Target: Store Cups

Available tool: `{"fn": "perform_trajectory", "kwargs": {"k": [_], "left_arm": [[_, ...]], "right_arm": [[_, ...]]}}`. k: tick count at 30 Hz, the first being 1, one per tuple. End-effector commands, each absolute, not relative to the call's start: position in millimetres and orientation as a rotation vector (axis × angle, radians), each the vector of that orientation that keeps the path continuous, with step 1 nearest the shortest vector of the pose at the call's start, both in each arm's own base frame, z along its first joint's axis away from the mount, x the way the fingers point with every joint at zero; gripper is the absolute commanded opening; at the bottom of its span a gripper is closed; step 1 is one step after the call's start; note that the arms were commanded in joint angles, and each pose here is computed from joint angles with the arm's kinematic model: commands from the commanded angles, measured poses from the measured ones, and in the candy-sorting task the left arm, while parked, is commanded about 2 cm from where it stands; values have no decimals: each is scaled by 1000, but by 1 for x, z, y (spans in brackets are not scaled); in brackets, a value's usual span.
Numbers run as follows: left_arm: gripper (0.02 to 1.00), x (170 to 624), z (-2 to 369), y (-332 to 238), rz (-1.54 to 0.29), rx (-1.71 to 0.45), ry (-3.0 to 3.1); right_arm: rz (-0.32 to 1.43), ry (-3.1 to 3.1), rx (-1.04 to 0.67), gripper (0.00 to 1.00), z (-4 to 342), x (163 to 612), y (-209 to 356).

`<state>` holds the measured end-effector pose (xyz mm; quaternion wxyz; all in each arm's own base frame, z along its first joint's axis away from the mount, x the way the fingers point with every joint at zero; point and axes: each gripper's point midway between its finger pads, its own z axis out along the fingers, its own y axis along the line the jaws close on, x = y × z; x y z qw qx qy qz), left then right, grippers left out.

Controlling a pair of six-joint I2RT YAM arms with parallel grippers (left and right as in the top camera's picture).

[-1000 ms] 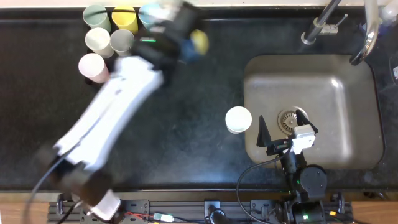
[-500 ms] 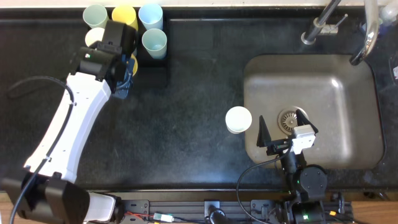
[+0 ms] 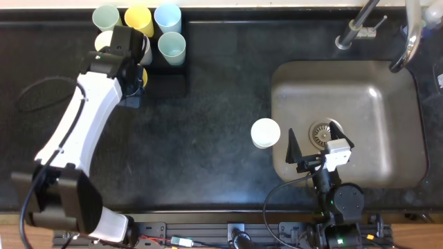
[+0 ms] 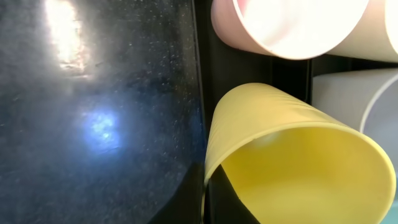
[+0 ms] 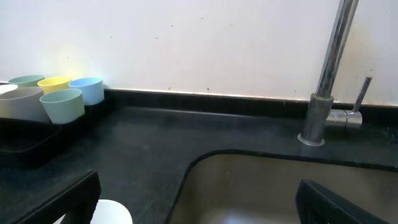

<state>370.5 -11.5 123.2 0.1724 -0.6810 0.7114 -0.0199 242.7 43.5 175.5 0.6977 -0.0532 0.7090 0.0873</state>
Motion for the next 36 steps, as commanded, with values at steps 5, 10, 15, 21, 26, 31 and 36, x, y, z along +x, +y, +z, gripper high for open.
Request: {"fn": "perform_trajectory", "kwargs": {"k": [5, 10, 15, 21, 26, 31, 36], "left_arm": [[36, 381, 106, -8, -81, -1988, 1995], [36, 382, 99, -9, -66, -1995, 2006], [40, 382, 99, -8, -62, -1995, 2006], [176, 382, 99, -8, -59, -1990, 2008], [288, 381, 122, 0, -70, -1925, 1978], [450, 377, 189, 15, -136, -1729, 1897], [632, 377, 298, 30, -146, -1204, 1835]], "right_arm": [[198, 1578, -111, 998, 173, 243, 43], [198, 1579, -112, 996, 173, 243, 43], [198, 1579, -112, 998, 173, 243, 43], [198, 1579, -112, 998, 173, 243, 43], [198, 1579, -112, 998, 173, 243, 43], [198, 1578, -112, 998, 173, 243, 43], [198, 1578, -112, 996, 173, 243, 43]]}}
